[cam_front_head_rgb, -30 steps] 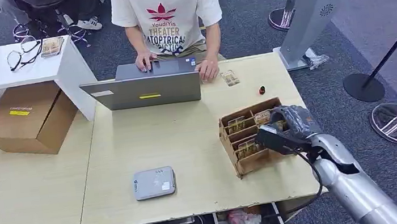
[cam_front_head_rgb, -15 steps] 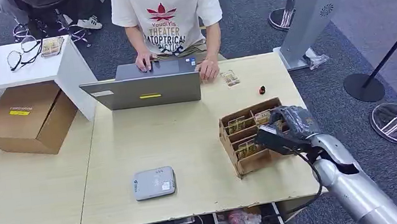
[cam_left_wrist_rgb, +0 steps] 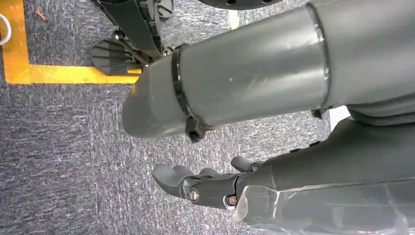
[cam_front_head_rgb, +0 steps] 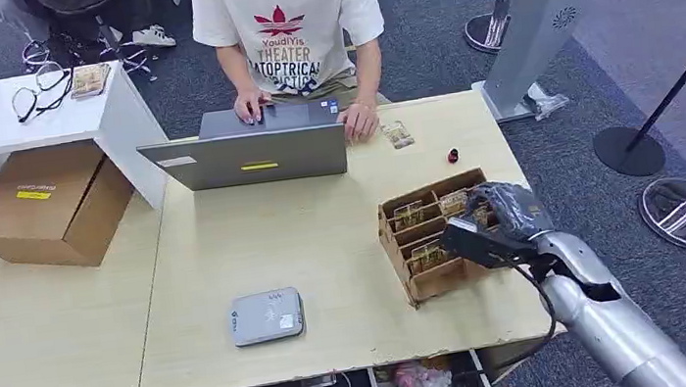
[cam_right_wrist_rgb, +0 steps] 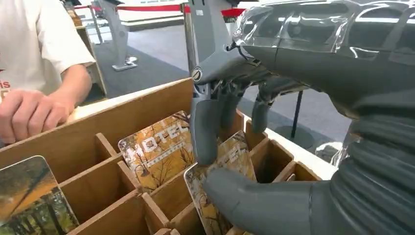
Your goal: Pass the card to the sensor for recognition and then transmit it.
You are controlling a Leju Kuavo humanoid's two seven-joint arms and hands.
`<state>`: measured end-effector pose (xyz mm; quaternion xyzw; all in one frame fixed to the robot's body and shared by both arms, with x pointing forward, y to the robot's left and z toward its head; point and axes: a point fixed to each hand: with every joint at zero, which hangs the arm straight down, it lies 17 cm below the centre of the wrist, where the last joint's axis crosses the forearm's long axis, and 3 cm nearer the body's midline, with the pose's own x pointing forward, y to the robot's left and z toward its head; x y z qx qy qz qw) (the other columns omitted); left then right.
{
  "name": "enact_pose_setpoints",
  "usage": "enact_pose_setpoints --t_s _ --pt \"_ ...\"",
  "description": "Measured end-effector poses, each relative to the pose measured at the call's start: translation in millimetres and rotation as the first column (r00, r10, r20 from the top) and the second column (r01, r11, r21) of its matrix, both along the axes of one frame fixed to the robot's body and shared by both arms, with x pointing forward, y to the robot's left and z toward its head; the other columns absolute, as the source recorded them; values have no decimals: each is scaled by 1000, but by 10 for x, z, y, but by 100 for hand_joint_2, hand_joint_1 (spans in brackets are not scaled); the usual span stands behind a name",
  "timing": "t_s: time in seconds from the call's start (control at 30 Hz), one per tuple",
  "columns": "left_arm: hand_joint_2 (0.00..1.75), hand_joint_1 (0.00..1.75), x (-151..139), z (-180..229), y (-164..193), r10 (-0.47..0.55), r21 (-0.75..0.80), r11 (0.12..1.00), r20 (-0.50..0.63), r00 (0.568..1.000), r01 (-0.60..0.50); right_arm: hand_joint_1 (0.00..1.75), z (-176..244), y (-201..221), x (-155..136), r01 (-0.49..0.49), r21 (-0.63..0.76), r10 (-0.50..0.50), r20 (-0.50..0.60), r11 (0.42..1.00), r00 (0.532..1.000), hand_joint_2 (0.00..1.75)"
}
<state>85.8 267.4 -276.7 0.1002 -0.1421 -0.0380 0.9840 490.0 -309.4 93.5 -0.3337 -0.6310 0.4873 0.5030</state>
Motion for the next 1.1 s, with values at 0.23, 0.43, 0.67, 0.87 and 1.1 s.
enact_pose_setpoints --t_s 0.23,0.43,0.67,0.87,1.1 --pt "0 0 0 0 -2 -3 0 1000 0 1000 3 72 -22 -19 -4 0 -11 0 -10 1000 1000 175" --pt "0 0 0 0 -3 -6 0 1000 0 1000 6 40 -32 -31 -6 -1 -21 1 -14 1000 1000 175" --pt "0 0 0 0 4 -12 2 1000 0 1000 12 44 -34 -56 -6 0 -28 -1 -17 1000 1000 175" --pt "0 0 1 -1 18 -12 5 1000 0 1000 12 40 -39 -61 -6 0 -30 -1 -20 1000 1000 175" --pt "0 0 1 -1 21 -13 5 1000 0 1000 13 45 -33 -61 -1 0 -33 -1 -18 999 1000 175"
